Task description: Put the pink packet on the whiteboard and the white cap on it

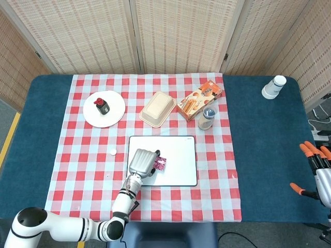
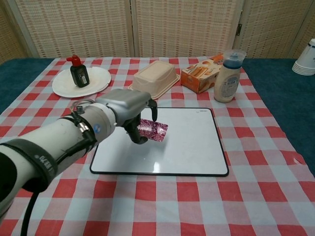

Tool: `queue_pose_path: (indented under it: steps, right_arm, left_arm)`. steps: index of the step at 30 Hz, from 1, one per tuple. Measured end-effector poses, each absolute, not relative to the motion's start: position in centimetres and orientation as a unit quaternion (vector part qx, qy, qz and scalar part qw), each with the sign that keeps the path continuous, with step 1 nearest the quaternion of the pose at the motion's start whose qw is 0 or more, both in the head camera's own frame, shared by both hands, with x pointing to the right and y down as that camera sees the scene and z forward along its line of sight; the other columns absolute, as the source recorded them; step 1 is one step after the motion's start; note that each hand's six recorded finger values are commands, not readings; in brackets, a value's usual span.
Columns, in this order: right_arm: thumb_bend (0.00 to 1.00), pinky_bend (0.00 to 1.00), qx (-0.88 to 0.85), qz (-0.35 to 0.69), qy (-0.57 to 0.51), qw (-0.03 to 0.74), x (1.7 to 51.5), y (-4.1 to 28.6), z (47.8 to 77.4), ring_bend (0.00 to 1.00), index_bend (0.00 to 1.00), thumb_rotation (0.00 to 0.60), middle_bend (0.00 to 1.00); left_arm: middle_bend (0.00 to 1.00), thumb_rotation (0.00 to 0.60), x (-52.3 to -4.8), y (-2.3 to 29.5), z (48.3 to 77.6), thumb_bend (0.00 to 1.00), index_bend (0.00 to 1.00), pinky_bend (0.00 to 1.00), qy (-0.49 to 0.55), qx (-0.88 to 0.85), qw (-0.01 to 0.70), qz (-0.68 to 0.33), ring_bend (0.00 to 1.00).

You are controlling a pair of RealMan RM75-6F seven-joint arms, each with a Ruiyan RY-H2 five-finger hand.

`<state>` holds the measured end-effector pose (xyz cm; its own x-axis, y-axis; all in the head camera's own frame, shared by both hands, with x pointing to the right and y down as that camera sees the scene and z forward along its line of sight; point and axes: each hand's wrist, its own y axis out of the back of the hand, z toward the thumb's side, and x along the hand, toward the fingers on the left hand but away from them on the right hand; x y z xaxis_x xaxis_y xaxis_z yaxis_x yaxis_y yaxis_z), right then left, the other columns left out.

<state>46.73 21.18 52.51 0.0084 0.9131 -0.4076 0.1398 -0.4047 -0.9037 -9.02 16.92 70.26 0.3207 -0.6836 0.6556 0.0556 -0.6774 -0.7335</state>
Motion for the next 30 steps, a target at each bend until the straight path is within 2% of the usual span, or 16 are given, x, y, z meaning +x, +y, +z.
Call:
queue_pose_path:
  steps: [11, 21, 30]
  right_arm:
    - [0.05, 0.03, -0.619, 0.564, -0.427, 0.342, 47.0, 21.1, 52.5, 0.00, 0.07, 0.600, 0.00]
    - [0.05, 0.03, -0.617, 0.566, -0.426, 0.343, 47.0, 21.0, 52.6, 0.00, 0.07, 0.600, 0.00]
    - [0.05, 0.03, -0.621, 0.564, -0.422, 0.345, 46.8, 21.2, 52.6, 0.00, 0.07, 0.600, 0.00]
  left_arm:
    - [1.00, 0.600, -6.5, 16.5, 71.8, 0.29, 0.36, 1.00, 0.195, -0.735, 0.355, -0.544, 1.00]
    - [1.00, 0.600, -6.6, 16.0, 73.0, 0.25, 0.26, 1.00, 0.204, -0.734, 0.352, -0.544, 1.00]
    - [1.00, 0.600, -9.6, 14.6, 72.4, 0.27, 0.32, 1.00, 0.214, -0.714, 0.365, -0.558, 1.00]
